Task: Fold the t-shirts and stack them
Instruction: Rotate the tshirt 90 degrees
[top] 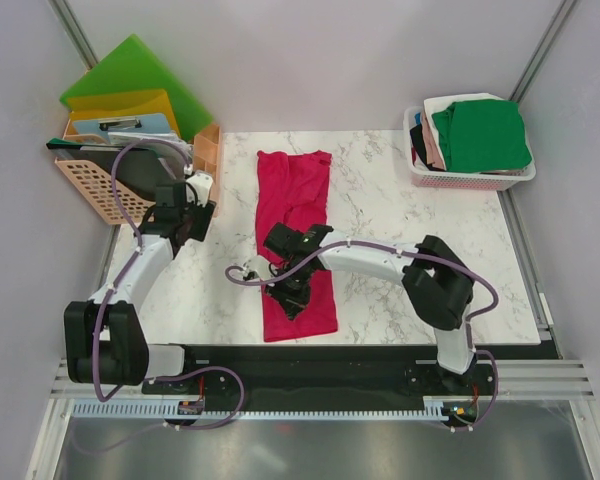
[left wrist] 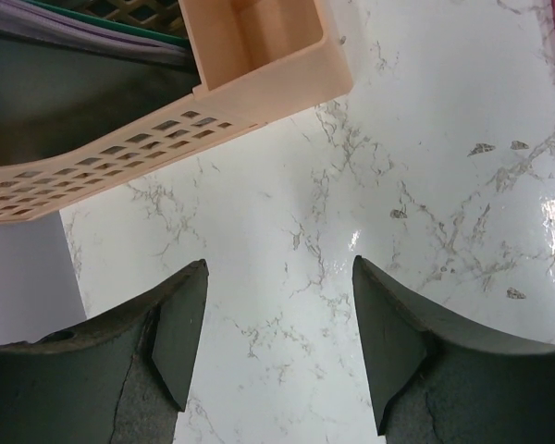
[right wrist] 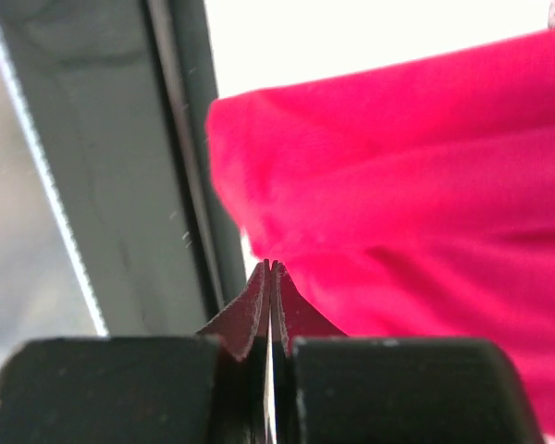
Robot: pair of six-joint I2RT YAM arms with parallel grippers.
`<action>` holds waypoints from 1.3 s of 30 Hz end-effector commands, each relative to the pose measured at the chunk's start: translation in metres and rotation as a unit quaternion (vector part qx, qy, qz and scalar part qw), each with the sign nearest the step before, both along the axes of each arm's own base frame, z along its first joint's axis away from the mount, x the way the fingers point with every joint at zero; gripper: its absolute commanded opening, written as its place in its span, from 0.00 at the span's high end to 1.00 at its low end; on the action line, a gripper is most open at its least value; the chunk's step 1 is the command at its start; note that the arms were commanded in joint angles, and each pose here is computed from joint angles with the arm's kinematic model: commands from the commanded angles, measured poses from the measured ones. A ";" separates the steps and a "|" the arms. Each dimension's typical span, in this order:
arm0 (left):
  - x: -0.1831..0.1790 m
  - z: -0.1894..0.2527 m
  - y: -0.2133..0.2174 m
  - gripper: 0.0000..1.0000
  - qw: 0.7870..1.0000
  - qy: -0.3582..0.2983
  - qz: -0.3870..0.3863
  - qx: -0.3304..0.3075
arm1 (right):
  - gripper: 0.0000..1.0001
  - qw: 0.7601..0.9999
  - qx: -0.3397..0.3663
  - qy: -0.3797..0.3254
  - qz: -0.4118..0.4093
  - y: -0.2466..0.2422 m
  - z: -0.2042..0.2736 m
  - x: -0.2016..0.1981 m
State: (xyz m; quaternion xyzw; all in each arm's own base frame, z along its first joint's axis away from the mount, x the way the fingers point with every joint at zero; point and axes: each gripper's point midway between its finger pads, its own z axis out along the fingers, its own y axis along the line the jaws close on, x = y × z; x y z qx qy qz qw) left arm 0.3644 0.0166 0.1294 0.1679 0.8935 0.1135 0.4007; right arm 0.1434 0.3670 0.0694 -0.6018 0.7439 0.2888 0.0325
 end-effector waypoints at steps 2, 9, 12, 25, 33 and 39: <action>0.003 0.013 0.003 0.29 1.000 -0.026 -0.001 0.006 | 1.00 1.000 0.018 -0.003 0.002 0.025 -0.023 0.012; -0.006 0.015 0.010 0.28 0.999 -0.029 -0.004 0.033 | 1.00 0.999 -0.020 0.032 0.009 0.019 -0.066 0.005; -0.008 0.015 0.012 0.28 0.999 -0.030 -0.008 0.042 | 1.00 1.000 -0.008 0.020 0.009 0.020 -0.052 0.007; -0.015 0.019 -0.010 0.29 0.998 -0.050 -0.038 -0.014 | 1.00 0.984 0.110 -0.138 0.008 0.036 0.116 0.042; -0.067 0.042 -0.054 0.27 0.985 0.011 -0.151 -0.087 | 0.97 0.926 0.114 -0.314 -0.177 -0.061 0.170 0.124; -0.154 0.040 -0.152 0.26 0.832 0.281 -0.309 -0.366 | 0.16 0.975 0.059 -0.031 -0.212 -0.125 0.067 0.100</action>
